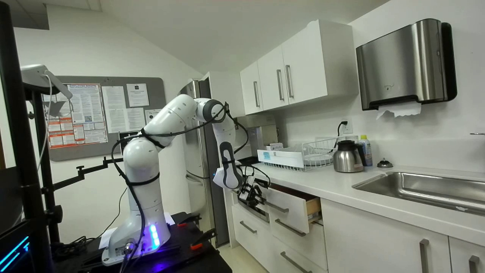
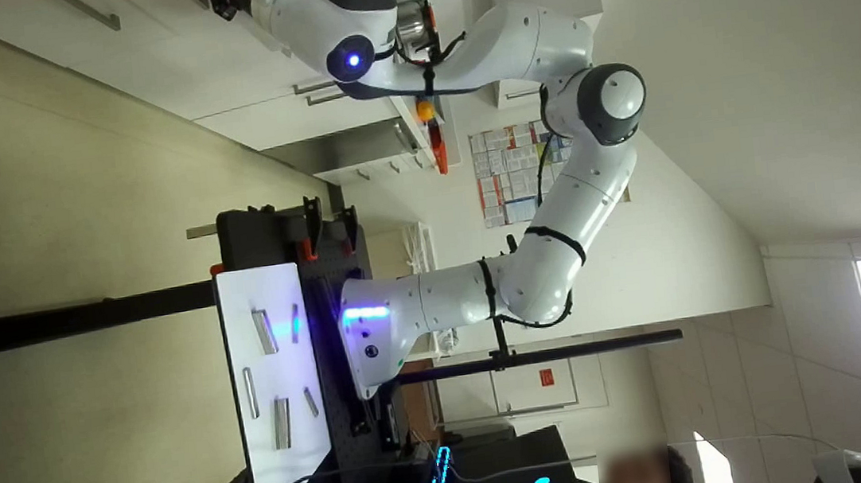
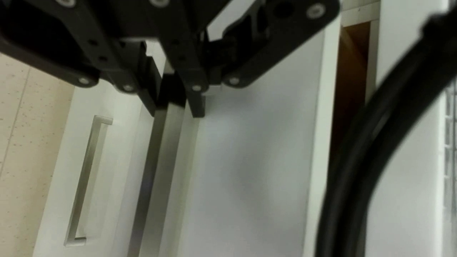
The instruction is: Open the top drawer at the center
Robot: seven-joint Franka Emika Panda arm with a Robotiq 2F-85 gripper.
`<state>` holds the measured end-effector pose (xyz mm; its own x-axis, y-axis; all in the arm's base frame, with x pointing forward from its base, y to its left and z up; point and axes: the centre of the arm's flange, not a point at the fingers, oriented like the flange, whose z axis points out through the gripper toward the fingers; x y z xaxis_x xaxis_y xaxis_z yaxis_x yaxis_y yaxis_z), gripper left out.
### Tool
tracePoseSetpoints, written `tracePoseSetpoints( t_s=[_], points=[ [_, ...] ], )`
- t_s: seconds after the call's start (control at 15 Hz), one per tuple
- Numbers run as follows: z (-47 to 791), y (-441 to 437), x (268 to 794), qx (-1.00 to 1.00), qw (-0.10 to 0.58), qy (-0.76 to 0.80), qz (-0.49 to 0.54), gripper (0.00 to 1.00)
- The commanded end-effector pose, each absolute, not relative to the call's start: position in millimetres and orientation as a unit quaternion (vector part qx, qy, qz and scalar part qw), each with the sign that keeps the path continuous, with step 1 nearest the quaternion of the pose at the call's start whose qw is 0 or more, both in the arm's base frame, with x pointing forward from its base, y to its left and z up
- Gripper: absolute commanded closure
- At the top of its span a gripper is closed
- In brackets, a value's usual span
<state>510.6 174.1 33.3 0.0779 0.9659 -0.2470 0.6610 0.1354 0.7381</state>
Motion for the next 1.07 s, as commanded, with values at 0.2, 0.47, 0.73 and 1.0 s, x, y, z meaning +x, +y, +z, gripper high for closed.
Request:
tracePoseSetpoints(
  t_s=[0.2, 0.47, 0.73, 1.0],
  points=[
    [88.9, 195.9, 472.6, 0.637, 0.354, 0.651, 0.211, 0.94],
    [105.9, 200.4, 446.9, 0.657, 0.32, 0.656, 0.189, 0.94],
    [133.0, 204.2, 425.8, 0.672, 0.284, 0.665, 0.162, 0.94],
    [172.6, 225.9, 402.3, 0.665, 0.238, 0.691, 0.153, 0.94]
  ],
)
